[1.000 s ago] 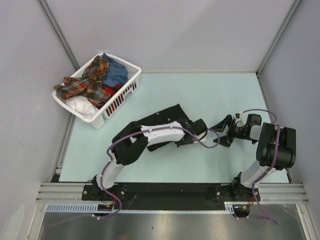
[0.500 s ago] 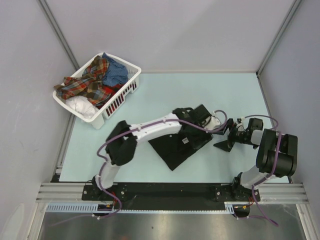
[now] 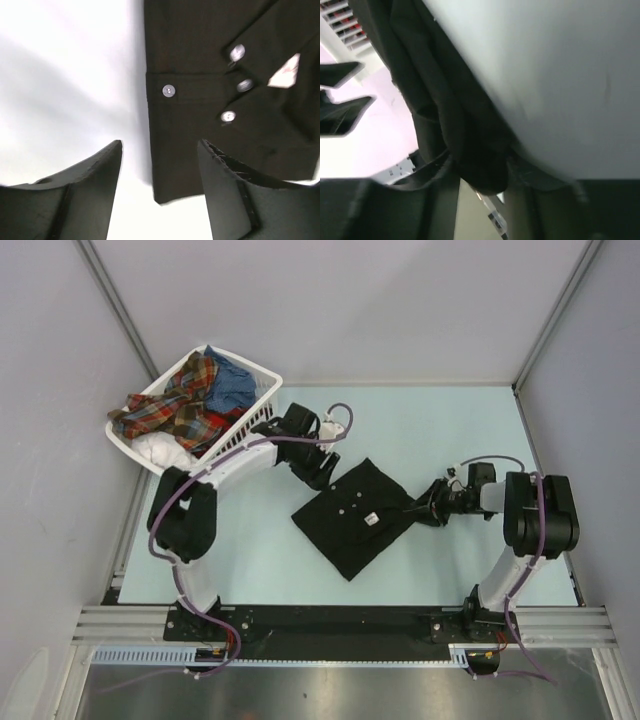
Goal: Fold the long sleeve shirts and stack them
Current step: Fold the shirt
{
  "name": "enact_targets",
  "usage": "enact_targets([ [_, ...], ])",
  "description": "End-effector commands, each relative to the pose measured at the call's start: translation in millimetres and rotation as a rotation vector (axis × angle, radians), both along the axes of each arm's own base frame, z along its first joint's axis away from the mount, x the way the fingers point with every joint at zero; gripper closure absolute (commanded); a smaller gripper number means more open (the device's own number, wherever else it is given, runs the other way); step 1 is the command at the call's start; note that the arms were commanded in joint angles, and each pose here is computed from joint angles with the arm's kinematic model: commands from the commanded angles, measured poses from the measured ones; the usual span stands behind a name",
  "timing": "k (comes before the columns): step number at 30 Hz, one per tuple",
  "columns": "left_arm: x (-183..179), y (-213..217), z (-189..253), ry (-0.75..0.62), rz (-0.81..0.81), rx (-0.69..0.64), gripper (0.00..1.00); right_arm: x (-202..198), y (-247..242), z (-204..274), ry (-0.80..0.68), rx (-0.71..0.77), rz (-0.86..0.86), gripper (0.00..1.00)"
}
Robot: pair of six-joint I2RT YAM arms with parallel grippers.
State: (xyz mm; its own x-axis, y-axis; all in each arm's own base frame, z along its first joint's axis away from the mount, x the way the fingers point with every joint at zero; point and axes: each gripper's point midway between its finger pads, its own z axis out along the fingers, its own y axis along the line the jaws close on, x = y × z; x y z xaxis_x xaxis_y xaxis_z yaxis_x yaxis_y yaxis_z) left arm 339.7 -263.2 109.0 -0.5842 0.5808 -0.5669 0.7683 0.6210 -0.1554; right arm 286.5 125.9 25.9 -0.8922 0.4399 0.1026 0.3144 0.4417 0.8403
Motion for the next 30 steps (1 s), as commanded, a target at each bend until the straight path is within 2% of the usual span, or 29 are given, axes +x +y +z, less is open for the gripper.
enact_targets([
  [1, -14, -5, -39, 0.119, -0.063, -0.028, 0.41, 44, -9, -18, -0.096, -0.151, 0.039, 0.68],
  [3, -32, -10, -51, 0.209, -0.070, -0.073, 0.51, 52, -6, -29, -0.104, -0.190, 0.090, 0.75],
  [4, -39, -12, -55, 0.244, -0.070, -0.091, 0.55, 74, -2, -21, -0.159, -0.201, 0.115, 0.75],
  [6, -69, -19, -57, 0.365, -0.054, -0.167, 0.64, 77, 13, -34, -0.163, -0.214, 0.227, 0.75],
  [7, -80, -21, -57, 0.401, -0.047, -0.189, 0.66, 99, 24, -22, -0.241, -0.225, 0.276, 0.73],
  [9, -117, -32, -52, 0.472, -0.041, -0.246, 0.69, 97, 49, -38, -0.279, -0.217, 0.447, 0.72],
  [11, -154, -45, -53, 0.500, -0.091, -0.283, 0.68, 109, 85, -24, -0.370, -0.188, 0.625, 0.71],
  [12, -166, -52, -38, 0.496, -0.116, -0.324, 0.63, 106, 98, -22, -0.392, -0.141, 0.698, 0.71],
  [13, -175, -57, -32, 0.483, -0.144, -0.338, 0.59, 101, 111, -42, -0.421, -0.106, 0.804, 0.69],
  [14, -190, -59, -32, 0.488, -0.169, -0.335, 0.45, 106, 126, -22, -0.428, -0.075, 0.854, 0.68],
  [16, -198, -55, -20, 0.494, -0.174, -0.360, 0.37, 94, 158, -25, -0.461, -0.010, 0.974, 0.63],
  [18, -197, -45, -1, 0.427, -0.228, -0.383, 0.34, 90, 177, -8, -0.494, -0.003, 1.033, 0.54],
  [19, -191, -31, 3, 0.431, -0.197, -0.379, 0.33, 89, 178, 1, -0.519, -0.009, 1.051, 0.43],
  [21, -174, -16, 17, 0.366, -0.184, -0.405, 0.32, 94, 173, 13, -0.558, -0.056, 1.055, 0.32],
  [22, -153, 0, 28, 0.307, -0.120, -0.418, 0.32, 102, 169, 31, -0.620, -0.085, 1.043, 0.27],
  [24, -126, 18, 30, 0.203, -0.087, -0.385, 0.31, 113, 156, 35, -0.634, -0.163, 1.005, 0.22],
  [25, -105, 33, 23, 0.176, -0.018, -0.349, 0.30, 128, 148, 43, -0.685, -0.198, 0.968, 0.19],
  [30, -70, 54, -27, 0.190, 0.057, -0.195, 0.27, 131, 109, 68, -0.655, -0.284, 0.851, 0.11],
])
